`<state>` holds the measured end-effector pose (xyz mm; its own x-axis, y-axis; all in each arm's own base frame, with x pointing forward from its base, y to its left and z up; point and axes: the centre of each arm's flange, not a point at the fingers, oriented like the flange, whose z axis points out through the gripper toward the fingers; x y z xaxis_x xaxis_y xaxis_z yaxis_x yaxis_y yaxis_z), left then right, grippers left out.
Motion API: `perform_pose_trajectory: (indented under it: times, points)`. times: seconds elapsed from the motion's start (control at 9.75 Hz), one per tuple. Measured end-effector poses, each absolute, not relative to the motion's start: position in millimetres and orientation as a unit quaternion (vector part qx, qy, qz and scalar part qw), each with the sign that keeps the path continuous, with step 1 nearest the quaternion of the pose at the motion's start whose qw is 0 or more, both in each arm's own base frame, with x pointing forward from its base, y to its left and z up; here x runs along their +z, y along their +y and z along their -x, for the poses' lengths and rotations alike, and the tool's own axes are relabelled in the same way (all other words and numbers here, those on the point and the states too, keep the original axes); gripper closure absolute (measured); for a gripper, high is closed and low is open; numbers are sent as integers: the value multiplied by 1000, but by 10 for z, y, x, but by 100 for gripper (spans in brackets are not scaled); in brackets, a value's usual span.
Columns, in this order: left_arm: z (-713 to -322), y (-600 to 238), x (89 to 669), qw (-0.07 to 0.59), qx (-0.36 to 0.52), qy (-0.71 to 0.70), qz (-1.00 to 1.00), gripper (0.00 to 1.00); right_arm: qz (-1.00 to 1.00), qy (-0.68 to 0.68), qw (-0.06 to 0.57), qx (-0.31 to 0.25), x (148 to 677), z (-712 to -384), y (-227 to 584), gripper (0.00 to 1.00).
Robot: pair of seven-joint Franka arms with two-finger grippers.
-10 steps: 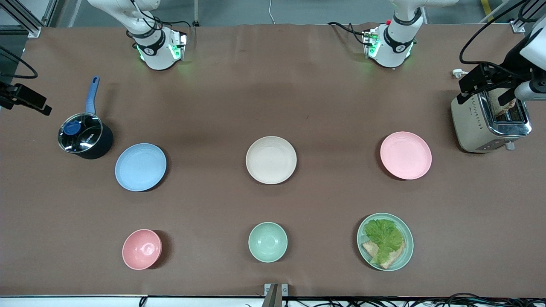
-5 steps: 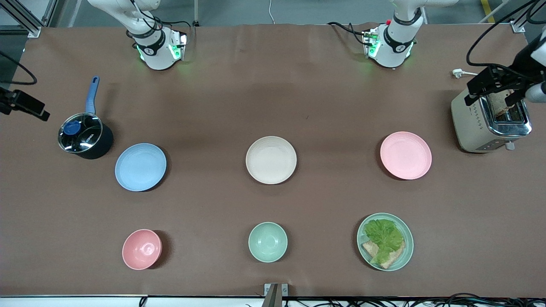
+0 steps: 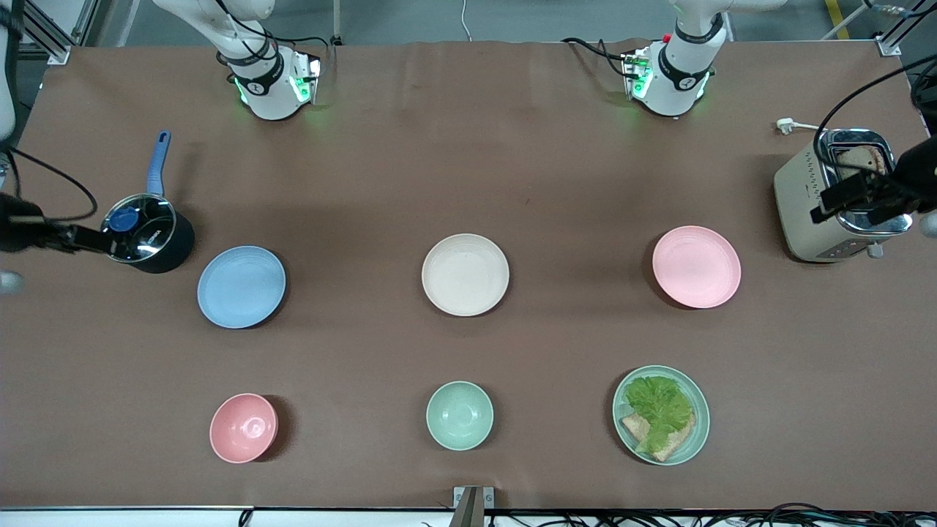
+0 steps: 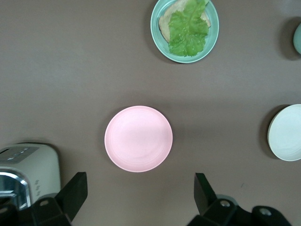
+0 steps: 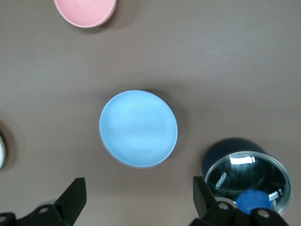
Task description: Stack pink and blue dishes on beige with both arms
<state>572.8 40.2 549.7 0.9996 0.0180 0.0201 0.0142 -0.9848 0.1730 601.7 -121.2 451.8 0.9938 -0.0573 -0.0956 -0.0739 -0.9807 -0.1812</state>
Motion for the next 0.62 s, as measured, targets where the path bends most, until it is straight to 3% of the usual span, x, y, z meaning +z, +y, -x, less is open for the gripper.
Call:
perform_pose_trajectory:
  times: [0.31,0.62]
  points:
    - [-5744,510,4240,64,66,-6,-996,0,992,6,114,49,3339,-5907,-1465,0]
    - [-5646,592,3269,53,20,-22,-998,3,988,-16,145,43,2341,-5736,-1502,2]
